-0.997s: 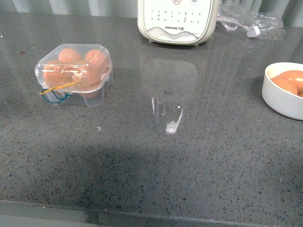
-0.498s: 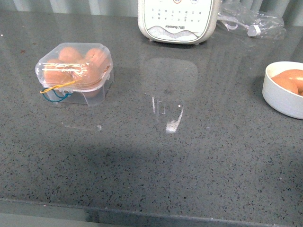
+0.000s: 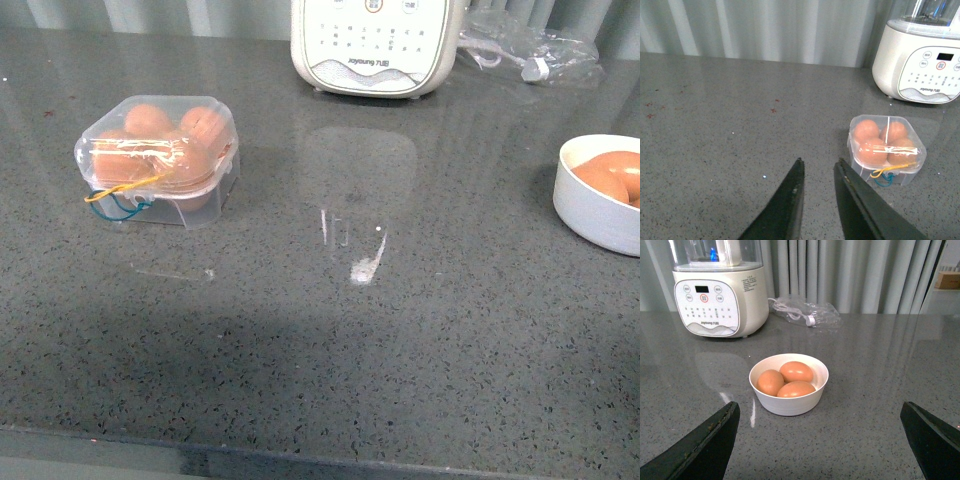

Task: Put egg into box

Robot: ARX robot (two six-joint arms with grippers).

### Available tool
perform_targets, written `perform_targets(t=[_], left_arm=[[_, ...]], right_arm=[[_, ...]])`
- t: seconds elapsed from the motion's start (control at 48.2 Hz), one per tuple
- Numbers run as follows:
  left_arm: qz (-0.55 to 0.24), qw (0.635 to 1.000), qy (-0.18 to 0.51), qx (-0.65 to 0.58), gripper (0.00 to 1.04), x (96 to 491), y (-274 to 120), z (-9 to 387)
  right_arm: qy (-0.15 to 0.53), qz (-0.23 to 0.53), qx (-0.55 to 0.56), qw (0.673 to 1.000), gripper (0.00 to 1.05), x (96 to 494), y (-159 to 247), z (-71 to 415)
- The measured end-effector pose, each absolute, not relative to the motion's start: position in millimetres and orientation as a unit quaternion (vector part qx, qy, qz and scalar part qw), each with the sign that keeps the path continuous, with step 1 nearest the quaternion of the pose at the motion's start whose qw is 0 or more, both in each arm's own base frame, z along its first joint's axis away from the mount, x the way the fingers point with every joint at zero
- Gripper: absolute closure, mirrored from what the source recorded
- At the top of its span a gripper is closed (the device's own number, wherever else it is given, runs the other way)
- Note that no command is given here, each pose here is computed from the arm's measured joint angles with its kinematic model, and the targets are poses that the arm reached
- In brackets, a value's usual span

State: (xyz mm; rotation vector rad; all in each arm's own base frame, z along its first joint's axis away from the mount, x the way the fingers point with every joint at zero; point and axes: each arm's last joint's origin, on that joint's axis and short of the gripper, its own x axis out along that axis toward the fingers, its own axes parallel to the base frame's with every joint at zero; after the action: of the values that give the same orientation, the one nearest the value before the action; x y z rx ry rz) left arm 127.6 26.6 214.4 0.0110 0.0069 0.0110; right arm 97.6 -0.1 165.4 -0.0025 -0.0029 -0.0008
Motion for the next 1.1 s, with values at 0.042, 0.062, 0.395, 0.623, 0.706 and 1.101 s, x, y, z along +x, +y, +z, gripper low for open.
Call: perform_targets(t=[0.042,0.062,0.395,0.623,0.706,1.101], left_arm=[[0.004,1.000,0.003,0.005,0.91,126,24,210],[0.006,1.000,0.002,0.004,0.97,125,22,208],[0.015,1.000,0.001,0.000,1.01,115,4,187],[-0.001,1.000,0.000,-0.001,1.01,111,0,180],[-0.001,1.000,-0.001,-0.001,1.01,110,0,178],[0.000,1.000,-0.013,-0.001,1.01,96,0,173]], right_arm=[[-0.001,0.000,-0.001,1.000,0.07,98,0,165],[-0.001,0.000,-0.001,1.000,0.07,98,0,165],[-0.001,0.000,-0.001,1.000,0.07,98,0,165],[-0.001,0.000,-0.001,1.000,0.07,98,0,165],[-0.001,0.000,-0.001,1.000,0.07,98,0,165],[-0.001,0.000,-0.001,1.000,0.07,98,0,165]])
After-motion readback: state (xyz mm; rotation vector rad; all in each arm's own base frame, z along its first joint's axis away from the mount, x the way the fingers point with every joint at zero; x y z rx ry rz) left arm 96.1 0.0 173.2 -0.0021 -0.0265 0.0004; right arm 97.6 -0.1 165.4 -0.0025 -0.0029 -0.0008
